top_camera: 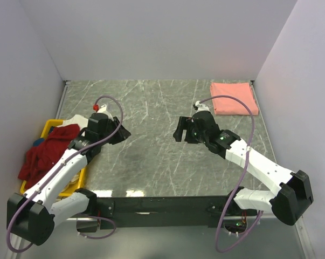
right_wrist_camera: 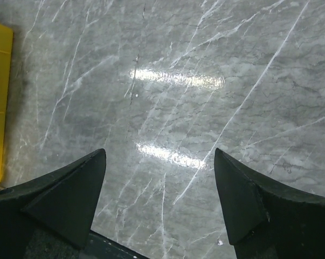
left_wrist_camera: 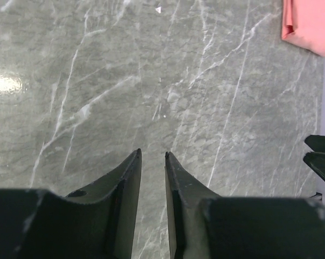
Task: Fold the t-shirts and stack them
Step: Reset both grippers
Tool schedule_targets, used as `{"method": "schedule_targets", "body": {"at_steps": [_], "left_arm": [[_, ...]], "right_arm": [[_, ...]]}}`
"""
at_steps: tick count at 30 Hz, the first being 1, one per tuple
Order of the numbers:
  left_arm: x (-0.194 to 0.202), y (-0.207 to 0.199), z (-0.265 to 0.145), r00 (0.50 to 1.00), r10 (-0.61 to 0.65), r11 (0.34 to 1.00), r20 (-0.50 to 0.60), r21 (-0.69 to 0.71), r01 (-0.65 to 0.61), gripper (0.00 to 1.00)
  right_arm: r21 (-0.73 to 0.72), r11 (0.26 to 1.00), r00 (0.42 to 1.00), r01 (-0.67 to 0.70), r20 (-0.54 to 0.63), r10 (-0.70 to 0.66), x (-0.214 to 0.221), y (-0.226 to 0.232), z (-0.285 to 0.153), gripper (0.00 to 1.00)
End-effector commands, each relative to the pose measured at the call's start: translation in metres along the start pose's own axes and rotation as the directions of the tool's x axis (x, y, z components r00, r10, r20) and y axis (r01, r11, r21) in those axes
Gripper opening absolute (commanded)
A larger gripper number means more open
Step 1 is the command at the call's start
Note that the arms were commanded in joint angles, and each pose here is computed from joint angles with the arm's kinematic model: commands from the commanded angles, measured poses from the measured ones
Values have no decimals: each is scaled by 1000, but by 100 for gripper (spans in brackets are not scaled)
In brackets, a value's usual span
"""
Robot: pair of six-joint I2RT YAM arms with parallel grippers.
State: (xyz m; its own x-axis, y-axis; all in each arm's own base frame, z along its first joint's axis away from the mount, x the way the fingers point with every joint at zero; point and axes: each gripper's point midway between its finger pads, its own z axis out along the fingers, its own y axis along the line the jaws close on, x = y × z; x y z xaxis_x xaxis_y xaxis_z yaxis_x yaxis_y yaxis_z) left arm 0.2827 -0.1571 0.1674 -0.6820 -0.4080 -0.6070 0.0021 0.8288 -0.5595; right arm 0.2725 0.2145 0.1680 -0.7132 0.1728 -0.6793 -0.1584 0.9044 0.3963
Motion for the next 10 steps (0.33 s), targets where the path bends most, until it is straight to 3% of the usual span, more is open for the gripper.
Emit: {"method": "schedule_targets", "body": {"at_steps": [1,6,10], "left_arm": [[-14,-17,-10,997,-6,997,81,75,0,31],[-14,-15,-7,998,10,999,59,50,-13,28],[-14,-14,-4,998,15,999,58,30,-17,32]], "right_arm": [[-23,1000,1000,16,19,-16,-4,5,0,87],[-21,1000,1000,18,2,-18,1,4,4,87],[-25,999,1000,22,1,-22,1,5,2,87]]}}
